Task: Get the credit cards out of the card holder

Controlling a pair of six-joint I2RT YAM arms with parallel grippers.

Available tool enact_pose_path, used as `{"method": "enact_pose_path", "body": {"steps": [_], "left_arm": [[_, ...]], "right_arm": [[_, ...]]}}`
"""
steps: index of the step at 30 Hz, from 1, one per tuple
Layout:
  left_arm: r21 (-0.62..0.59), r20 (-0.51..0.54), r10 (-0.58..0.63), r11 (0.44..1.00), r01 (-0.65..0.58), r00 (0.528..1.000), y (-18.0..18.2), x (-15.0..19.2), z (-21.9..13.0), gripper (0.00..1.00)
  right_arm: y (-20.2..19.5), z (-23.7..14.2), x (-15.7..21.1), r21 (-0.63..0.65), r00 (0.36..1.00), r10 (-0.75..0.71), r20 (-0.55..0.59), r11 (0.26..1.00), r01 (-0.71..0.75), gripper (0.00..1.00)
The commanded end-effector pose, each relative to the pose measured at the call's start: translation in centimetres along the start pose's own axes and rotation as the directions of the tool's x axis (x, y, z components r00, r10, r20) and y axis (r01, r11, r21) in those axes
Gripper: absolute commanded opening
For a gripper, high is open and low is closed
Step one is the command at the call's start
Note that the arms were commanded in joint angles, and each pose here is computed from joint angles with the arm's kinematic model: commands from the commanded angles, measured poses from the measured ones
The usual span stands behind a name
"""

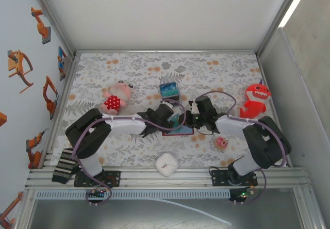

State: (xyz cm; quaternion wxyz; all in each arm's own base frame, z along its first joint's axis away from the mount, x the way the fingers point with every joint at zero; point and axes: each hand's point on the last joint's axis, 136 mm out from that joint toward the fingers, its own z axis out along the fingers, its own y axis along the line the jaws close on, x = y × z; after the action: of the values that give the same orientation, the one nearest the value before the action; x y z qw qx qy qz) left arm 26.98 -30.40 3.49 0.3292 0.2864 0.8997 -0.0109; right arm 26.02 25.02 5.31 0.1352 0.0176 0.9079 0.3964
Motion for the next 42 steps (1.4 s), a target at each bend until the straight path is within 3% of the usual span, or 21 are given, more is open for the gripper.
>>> {"method": "enact_pose_path", "body": {"steps": [1, 7, 15, 24, 29, 35, 42], "left_arm": [[0.011, -0.018, 0.004, 1.0, -0.004, 1.0, -0.4, 0.2, -0.2, 0.97], [-0.002, 0.022, -0.005, 1.0, 0.005, 1.0, 0.2, -1.0, -1.3, 0.97], [-0.025, 0.104, -0.011, 1.0, 0.014, 0.995, 1.3, -3.4, -3.6, 0.97], [-0.048, 0.248, -0.043, 0.997, 0.057, 0.968, 3.8, -6.7, -8.1, 0.97], [0.041, 0.324, -0.098, 0.995, 0.09, 0.941, 4.7, -8.1, -10.5, 0.97], [0.236, 0.385, -0.224, 0.962, 0.139, 0.895, 5.5, -9.3, -12.6, 0.97], [0.373, 0.434, -0.158, 0.928, -0.017, 0.887, 4.1, -9.6, -14.8, 0.97]], "right_arm": [[0.0, 0.2, 0.2, -0.005, 1.0, -0.009, -0.001, 1.0, 0.009, 0.11], [-0.8, -0.8, 0.1, 0.069, 0.999, -0.043, 0.013, 0.997, 0.042, 0.03], [-0.9, -3.7, -0.5, 0.189, 0.988, -0.148, 0.045, 0.972, 0.137, 0.01], [2.8, -6.5, -1.5, 0.136, 0.941, -0.327, 0.085, 0.939, 0.314, 0.0], [5.6, -8.0, -1.4, 0.086, 0.885, -0.459, 0.081, 0.888, 0.452, 0.0], [8.5, -8.6, -0.3, -0.005, 0.81, -0.583, 0.052, 0.811, 0.584, 0.0], [11.8, -9.5, 1.0, -0.145, 0.718, -0.693, 0.061, 0.706, 0.693, 0.0]]}}
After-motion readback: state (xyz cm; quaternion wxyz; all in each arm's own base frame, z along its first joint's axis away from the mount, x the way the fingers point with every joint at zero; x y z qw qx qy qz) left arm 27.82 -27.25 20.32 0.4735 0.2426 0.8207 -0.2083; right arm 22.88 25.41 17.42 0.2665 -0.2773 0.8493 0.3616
